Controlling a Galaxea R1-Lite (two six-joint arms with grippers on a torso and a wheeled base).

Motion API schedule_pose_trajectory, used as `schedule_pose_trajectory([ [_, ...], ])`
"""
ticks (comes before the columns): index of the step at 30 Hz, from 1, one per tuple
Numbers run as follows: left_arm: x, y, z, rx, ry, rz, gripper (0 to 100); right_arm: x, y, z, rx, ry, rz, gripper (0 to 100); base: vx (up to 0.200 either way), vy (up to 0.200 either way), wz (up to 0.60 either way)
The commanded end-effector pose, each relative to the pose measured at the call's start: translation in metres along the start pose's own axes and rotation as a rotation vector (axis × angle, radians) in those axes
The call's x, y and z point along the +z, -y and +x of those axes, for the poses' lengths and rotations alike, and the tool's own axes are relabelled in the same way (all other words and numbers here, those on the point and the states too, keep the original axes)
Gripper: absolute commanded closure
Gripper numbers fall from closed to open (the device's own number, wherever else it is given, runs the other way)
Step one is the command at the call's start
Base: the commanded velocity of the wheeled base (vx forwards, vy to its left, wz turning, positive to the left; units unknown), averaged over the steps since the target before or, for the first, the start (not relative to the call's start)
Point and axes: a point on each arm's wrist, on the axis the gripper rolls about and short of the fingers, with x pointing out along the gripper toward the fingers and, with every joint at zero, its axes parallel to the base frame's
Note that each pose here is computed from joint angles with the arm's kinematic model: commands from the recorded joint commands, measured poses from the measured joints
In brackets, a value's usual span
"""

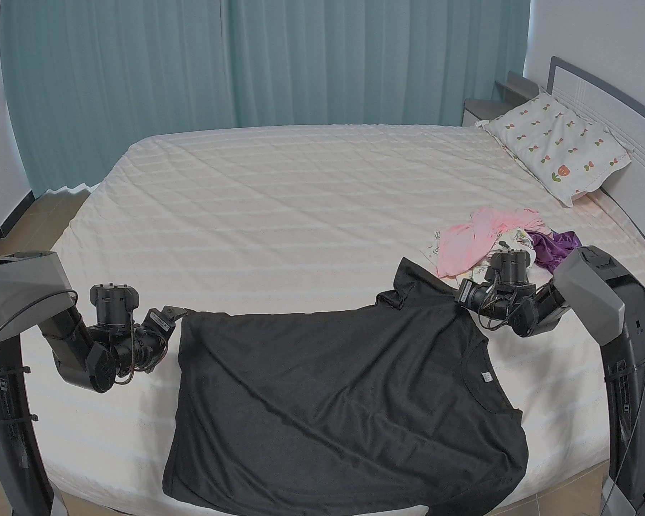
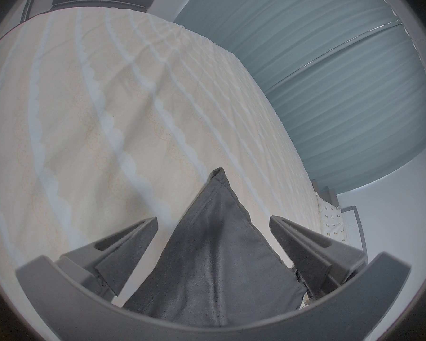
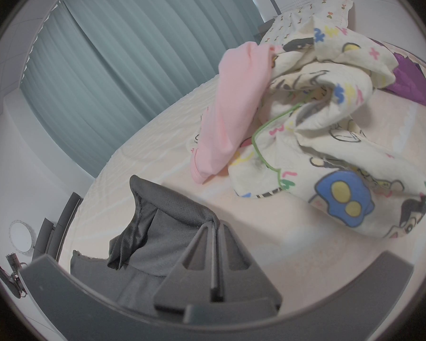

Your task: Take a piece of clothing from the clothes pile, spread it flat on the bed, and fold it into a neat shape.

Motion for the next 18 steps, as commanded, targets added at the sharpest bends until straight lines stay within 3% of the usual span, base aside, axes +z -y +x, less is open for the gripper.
schedule_pose_trajectory([
  [1, 0.000, -0.001, 0.001, 0.004, -0.001, -0.002, 0, 0.002, -0.001, -0.010, -0.002, -0.012, -0.008, 100, 0.000, 0.000, 0.00],
  [3, 0.000, -0.001, 0.002, 0.004, -0.001, 0.000, 0, -0.001, -0.003, -0.010, -0.005, -0.026, -0.009, 100, 0.000, 0.000, 0.00],
  [4, 0.000, -0.001, 0.002, 0.004, -0.001, -0.002, 0, -0.002, -0.003, -0.010, -0.008, -0.035, -0.008, 0, 0.000, 0.000, 0.00],
  [10, 0.001, 0.000, 0.003, -0.004, 0.004, -0.001, 0, 0.005, -0.007, -0.012, 0.002, -0.013, -0.008, 0, 0.000, 0.000, 0.00],
  [18, 0.016, 0.024, 0.011, -0.050, 0.072, 0.015, 0, 0.020, -0.023, -0.030, 0.035, 0.031, -0.010, 0, 0.000, 0.000, 0.00],
])
